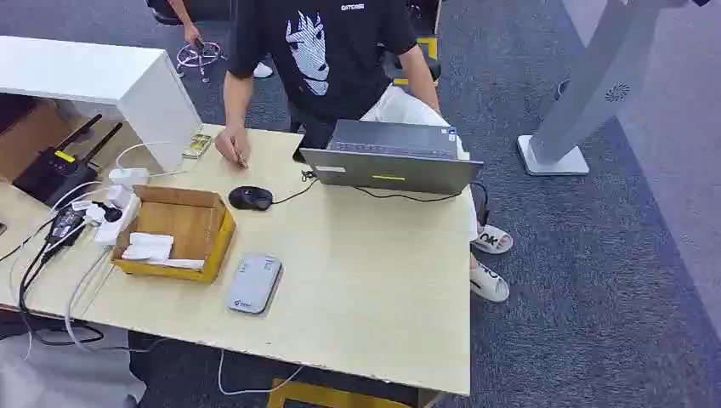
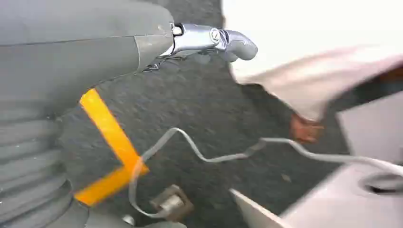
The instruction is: Pass the card to the sensor for recognition and then transmit it.
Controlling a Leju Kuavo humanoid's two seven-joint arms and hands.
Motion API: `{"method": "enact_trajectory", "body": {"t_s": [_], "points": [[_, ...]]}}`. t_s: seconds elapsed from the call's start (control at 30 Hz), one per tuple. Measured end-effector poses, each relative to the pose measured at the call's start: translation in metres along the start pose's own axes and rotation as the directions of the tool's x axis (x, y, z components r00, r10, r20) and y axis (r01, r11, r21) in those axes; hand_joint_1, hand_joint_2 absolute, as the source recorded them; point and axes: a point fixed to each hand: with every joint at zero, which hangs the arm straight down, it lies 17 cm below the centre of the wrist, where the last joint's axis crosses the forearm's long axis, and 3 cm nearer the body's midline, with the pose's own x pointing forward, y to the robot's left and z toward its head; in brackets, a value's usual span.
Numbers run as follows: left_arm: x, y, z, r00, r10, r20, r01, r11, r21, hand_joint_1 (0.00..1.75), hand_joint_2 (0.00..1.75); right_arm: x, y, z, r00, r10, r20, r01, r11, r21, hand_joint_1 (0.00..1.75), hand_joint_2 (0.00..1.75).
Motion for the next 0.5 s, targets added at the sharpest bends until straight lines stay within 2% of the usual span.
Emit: {"method": "enact_trajectory", "body": {"t_s": [0.27, 0.5], "points": [[0.076, -0.004, -0.002, 0.975, 0.091, 0.205, -0.089, 0.996, -0.022, 0.0, 1.75, 0.0, -0.006, -0.002, 1.0, -0.008, -0.006, 0.008, 1.0, -0.021, 0.0, 1.75], [0.156, -0.007, 0.011, 0.902, 0.168, 0.397, -0.157, 0.986, -0.062, 0.0, 1.75, -0.001, -0.009, -0.002, 1.0, -0.019, -0.015, 0.019, 0.999, -0.031, 0.0, 1.75]]}}
